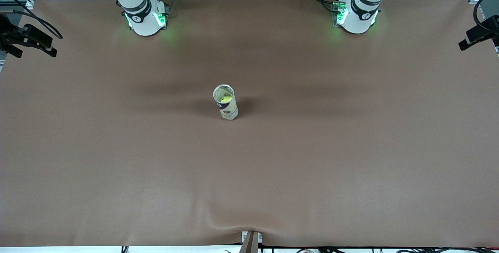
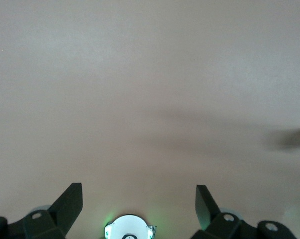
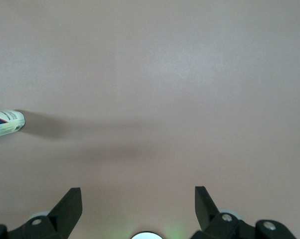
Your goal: Insert tennis ball vertically with right arm
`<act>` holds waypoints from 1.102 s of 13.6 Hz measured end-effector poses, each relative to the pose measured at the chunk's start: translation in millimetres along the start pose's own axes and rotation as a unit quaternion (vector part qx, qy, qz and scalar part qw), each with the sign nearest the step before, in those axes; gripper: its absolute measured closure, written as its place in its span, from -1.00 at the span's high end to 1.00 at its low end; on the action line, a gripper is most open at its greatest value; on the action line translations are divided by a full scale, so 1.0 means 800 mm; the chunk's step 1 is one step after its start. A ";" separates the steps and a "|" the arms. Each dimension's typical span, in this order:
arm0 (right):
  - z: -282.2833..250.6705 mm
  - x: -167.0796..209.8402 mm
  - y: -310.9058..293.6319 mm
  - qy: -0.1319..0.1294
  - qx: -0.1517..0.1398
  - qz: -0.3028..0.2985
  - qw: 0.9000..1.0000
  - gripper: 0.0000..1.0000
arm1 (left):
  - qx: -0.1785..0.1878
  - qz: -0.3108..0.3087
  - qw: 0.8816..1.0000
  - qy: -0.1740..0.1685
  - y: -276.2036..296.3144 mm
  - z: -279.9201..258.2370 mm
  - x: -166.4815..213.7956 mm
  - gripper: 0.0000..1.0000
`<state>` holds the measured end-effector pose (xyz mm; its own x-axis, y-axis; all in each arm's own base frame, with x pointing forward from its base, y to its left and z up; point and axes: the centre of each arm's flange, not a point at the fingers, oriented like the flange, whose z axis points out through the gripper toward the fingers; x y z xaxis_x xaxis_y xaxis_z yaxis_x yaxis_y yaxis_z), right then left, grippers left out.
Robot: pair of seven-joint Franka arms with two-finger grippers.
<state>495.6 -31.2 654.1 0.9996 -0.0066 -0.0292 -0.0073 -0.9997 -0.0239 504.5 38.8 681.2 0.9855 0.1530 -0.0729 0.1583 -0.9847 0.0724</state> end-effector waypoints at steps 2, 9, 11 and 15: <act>0.000 0.000 0.007 0.000 0.000 0.006 1.000 1.00 | 0.009 0.009 1.000 -0.010 0.010 0.013 0.004 1.00; 0.002 0.001 0.007 0.002 0.000 0.005 1.000 1.00 | 0.027 0.018 0.999 -0.015 0.020 0.023 0.008 1.00; 0.008 0.001 0.005 -0.003 0.000 0.004 1.000 1.00 | 0.025 0.012 1.000 -0.013 0.012 0.020 0.007 1.00; 0.012 0.001 0.002 -0.006 0.000 0.001 1.000 1.00 | 0.026 0.016 0.999 -0.012 0.017 0.020 0.007 1.00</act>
<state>496.3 -32.5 644.7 0.9991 -0.0089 -0.0421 -0.0099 -0.9997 -0.0232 511.0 24.8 665.5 0.9882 0.1190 -0.0959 0.1218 -0.9923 0.0235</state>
